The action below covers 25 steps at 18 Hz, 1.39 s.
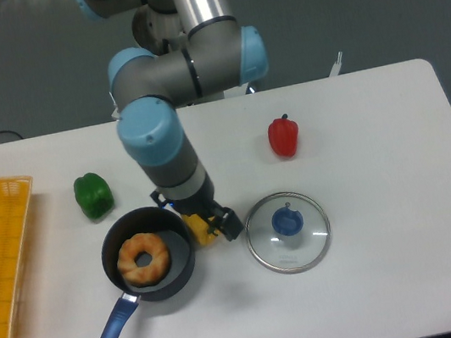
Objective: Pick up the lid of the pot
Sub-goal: 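Move the gripper from above the saucepan over to the glass lid's blue knob, then lower the gripper onto the blue knob of the glass lid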
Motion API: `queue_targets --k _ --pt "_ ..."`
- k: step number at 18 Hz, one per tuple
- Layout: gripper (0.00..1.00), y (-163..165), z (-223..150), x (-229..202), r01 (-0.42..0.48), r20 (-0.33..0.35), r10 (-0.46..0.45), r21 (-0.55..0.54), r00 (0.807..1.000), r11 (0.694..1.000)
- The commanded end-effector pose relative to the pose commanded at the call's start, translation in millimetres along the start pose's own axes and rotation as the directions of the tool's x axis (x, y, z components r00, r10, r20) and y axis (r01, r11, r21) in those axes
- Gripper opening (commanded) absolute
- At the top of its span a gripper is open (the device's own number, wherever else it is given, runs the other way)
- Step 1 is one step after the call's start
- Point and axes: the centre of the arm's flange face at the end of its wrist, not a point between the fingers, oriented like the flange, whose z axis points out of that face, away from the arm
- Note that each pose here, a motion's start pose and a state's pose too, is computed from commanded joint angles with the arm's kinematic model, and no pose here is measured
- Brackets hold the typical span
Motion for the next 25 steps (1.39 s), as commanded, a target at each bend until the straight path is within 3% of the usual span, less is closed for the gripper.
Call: queue_targets --k 5,8,14,25 --pt "1.00 30.2 12.6 -21.9 0.078 -0.024 -0.078 0.007 0.997 0.997" --pt "1.00 56.0 24.8 -33.9 0.197 -0.060 -0.196 0.014 0.979 0.980" --pt "1.00 90.1 37.2 -61.5 0.298 -0.123 -0.287 0.086 0.950 0.951" --pt "1.00 88.4 67.9 -81.4 0.285 -0.100 -0.276 0.085 0.956 0.955"
